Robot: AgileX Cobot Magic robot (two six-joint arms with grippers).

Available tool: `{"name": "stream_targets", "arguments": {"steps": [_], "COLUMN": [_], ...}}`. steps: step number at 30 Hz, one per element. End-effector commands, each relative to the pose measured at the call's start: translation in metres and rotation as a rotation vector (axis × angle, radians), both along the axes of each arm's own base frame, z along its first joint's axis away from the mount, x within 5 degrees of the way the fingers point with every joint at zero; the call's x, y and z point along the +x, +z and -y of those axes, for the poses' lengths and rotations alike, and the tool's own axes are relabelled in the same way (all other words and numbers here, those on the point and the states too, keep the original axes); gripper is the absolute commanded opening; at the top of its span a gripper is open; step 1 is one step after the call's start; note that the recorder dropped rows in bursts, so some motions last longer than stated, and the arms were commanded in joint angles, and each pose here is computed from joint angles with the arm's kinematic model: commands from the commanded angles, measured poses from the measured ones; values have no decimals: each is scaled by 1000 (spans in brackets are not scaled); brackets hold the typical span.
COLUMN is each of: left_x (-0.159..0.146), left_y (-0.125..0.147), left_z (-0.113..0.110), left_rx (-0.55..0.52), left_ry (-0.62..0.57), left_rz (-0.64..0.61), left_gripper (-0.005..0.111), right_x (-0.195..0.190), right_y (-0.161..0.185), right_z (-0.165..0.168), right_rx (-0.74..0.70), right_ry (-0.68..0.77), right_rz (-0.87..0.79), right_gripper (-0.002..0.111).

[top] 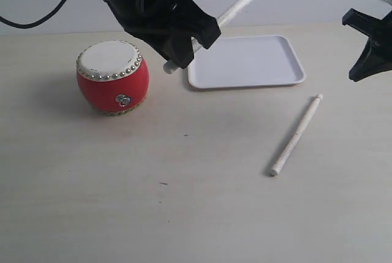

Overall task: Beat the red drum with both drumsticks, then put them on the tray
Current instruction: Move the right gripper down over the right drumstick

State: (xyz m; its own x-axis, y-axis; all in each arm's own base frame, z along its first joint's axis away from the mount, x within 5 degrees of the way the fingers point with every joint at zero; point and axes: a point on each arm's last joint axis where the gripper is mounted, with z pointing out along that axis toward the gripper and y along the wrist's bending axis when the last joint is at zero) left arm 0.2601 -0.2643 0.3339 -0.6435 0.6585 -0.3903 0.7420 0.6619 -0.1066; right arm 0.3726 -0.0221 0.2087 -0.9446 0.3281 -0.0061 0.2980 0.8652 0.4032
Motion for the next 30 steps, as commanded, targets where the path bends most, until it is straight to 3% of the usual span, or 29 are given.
{"name": "stream_targets", "arguments": {"steps": [1,5,10,16,24,30], "left_x": [-2,-1,1,2,0,0], "left_y": [4,4,3,3,2,2], "left_z": [-1,-2,-4,-5,-9,-9], "left_rx": [-7,8,40,48,90,92], "left_ry": [13,13,14,14,4,4], "left_rz": [11,23,56,68,44,42], "left_gripper": [0,0,0,0,0,0], "right_x": [12,6,-9,-38,-51,-47], "right_y": [3,-3,-3,-19,-37,-38], "right_z": [-22,-54,-91,-110,-124,-129], "right_rx": [-40,-123,-76,-142,-163,-172], "right_ry": [47,96,71,18,-29,-114], "right_rz": [-29,-113,-180,-281,-311,-264], "right_gripper": [0,0,0,1,28,30]}}
